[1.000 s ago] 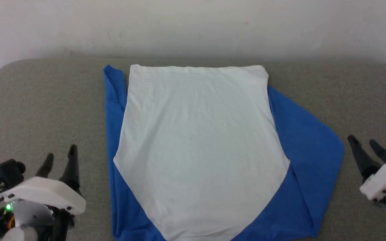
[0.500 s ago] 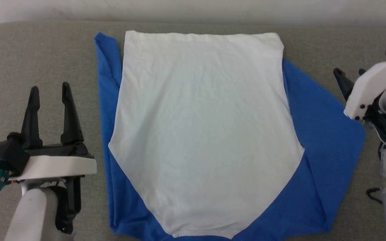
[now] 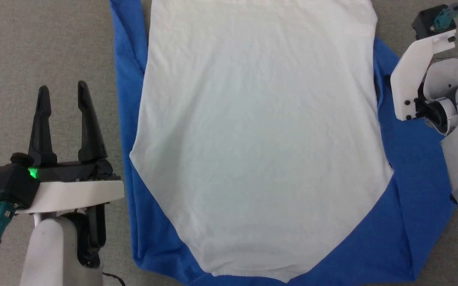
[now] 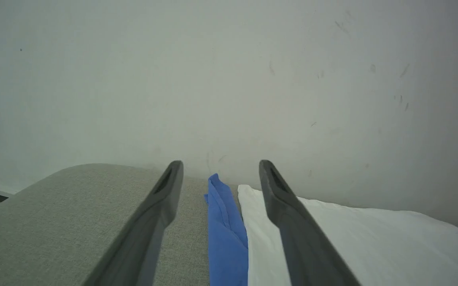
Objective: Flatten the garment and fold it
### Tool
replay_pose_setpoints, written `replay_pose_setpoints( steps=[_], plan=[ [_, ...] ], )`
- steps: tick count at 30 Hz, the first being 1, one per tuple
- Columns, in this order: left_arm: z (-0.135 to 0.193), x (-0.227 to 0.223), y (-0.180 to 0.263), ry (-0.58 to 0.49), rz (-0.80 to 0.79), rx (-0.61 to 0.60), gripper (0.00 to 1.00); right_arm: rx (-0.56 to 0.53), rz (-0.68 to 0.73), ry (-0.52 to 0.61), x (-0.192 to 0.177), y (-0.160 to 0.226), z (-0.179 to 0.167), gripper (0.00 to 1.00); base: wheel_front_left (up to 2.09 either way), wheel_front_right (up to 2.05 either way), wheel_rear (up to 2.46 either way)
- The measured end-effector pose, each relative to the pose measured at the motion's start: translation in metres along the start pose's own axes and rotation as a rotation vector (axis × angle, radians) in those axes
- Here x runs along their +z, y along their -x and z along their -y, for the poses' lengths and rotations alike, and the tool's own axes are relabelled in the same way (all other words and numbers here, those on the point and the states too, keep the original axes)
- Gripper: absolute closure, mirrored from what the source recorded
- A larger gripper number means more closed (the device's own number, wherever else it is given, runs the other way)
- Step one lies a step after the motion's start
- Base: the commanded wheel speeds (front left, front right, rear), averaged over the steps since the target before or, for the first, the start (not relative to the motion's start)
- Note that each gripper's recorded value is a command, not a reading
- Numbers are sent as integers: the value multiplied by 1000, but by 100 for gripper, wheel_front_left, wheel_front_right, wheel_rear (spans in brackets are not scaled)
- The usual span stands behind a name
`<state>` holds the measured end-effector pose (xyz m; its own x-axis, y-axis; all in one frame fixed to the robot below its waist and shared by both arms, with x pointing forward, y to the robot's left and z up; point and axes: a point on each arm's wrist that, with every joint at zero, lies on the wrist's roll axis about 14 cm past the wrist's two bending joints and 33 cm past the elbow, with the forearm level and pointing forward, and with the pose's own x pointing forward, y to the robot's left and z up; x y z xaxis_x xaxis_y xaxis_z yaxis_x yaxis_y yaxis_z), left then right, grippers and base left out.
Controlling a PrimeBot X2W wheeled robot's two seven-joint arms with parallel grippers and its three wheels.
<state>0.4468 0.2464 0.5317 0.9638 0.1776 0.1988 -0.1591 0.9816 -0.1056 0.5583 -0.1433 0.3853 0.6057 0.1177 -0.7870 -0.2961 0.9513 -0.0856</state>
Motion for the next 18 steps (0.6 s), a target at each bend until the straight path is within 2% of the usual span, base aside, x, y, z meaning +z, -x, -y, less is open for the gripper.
replay_pose_setpoints(
  steps=[4, 5, 6, 7, 12, 18],
  plan=[
    [-11, -7, 2, 3, -18, 35, 0, 28, -54, 20, -6, -13, -8, 0, 0, 0, 0],
    [-13, -9, 3, 4, -22, 37, 0, 35, -70, 17, -7, -14, -9, 53, 0, 0, 0],
    [-14, -10, 3, 3, -23, 41, 0, 41, -78, 12, -7, -15, -9, 85, 0, 0, 0],
    [-15, -9, 3, 2, -22, 42, 0, 44, -79, 9, -6, -14, -9, 100, 0, 0, 0],
    [-17, -3, 4, 15, -6, 45, 0, 68, -16, -70, -1, -4, -5, 100, 0, 0, 0],
    [-15, 16, 7, 24, 40, 34, 0, -22, 130, -237, 0, 31, 55, 100, 0, 0, 0]
  ],
)
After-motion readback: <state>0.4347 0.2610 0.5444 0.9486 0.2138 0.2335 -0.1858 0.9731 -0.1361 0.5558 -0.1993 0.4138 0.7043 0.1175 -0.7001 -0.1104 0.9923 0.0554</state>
